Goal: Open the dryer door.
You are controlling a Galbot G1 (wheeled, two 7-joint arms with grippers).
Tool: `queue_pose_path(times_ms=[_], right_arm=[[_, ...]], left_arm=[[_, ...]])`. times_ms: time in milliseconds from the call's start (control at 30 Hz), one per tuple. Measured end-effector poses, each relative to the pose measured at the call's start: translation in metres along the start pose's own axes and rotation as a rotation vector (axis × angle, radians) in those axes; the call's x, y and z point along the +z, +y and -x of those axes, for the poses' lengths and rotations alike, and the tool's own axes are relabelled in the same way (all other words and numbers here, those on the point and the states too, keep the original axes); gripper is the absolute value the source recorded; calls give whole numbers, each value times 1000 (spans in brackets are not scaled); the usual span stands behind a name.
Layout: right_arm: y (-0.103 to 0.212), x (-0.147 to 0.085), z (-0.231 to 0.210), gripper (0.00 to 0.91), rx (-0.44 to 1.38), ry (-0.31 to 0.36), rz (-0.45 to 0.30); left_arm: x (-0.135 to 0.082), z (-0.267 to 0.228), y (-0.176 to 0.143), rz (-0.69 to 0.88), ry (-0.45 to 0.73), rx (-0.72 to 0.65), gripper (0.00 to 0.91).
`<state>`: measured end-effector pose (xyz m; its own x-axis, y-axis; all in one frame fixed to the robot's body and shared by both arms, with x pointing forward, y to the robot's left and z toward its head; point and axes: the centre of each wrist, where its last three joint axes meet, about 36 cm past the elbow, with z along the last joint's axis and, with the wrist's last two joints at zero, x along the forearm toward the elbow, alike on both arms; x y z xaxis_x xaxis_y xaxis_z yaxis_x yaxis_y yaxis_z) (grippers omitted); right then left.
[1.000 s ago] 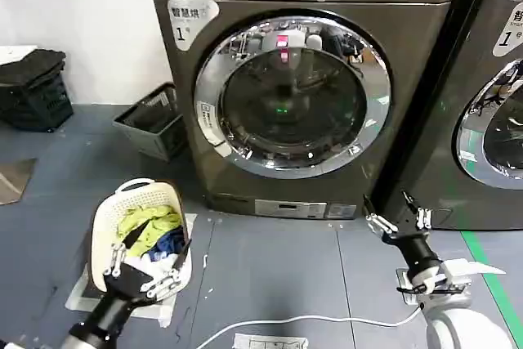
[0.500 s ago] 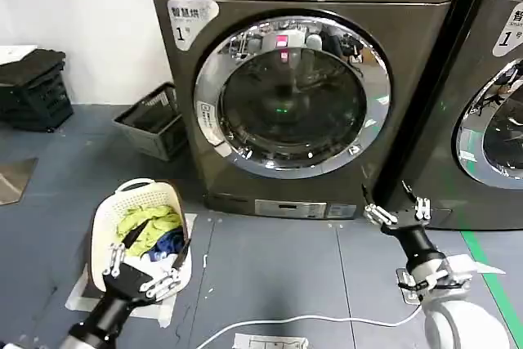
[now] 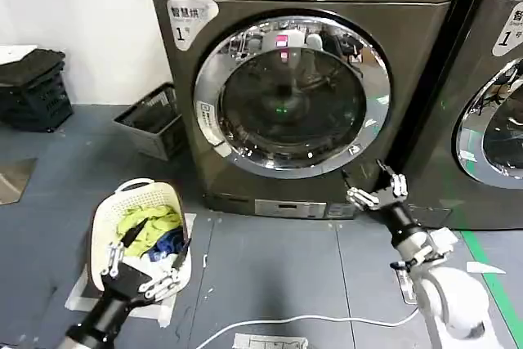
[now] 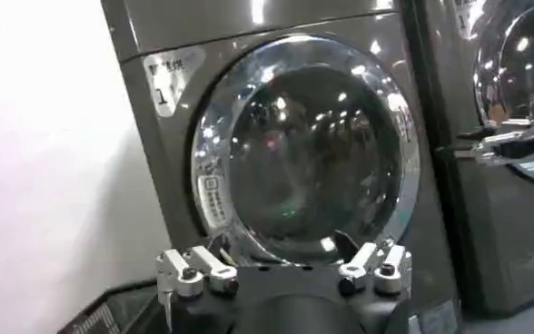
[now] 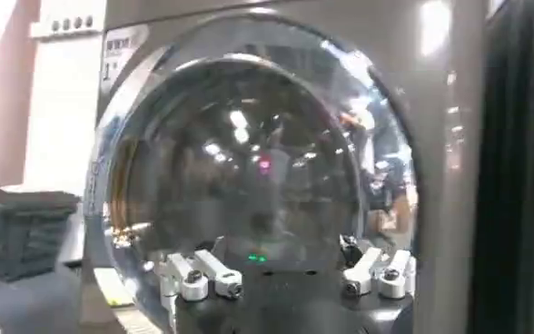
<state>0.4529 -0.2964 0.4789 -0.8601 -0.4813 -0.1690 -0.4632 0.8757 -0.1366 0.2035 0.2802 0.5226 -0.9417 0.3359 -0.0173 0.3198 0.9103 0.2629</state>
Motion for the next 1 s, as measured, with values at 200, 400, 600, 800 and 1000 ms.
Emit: queue_pose_path(times_ms=[200, 400, 600, 800, 1000], right_arm=[[-7, 12, 36, 907, -72, 8, 6], [-8, 18, 69, 907, -143, 11, 6], [-8, 19, 98, 907, -191, -2, -5], [-10, 18, 123, 907, -232, -17, -16], [-9, 20, 147, 907, -277, -14, -14]], left_arm=[[-3, 0, 0, 8, -8, 10, 907], [-8, -3, -1, 10, -19, 9, 907], [-10, -5, -2, 7, -23, 1, 907], [-10, -7, -1, 13, -17, -8, 907], [-10, -7, 0, 12, -16, -15, 907]])
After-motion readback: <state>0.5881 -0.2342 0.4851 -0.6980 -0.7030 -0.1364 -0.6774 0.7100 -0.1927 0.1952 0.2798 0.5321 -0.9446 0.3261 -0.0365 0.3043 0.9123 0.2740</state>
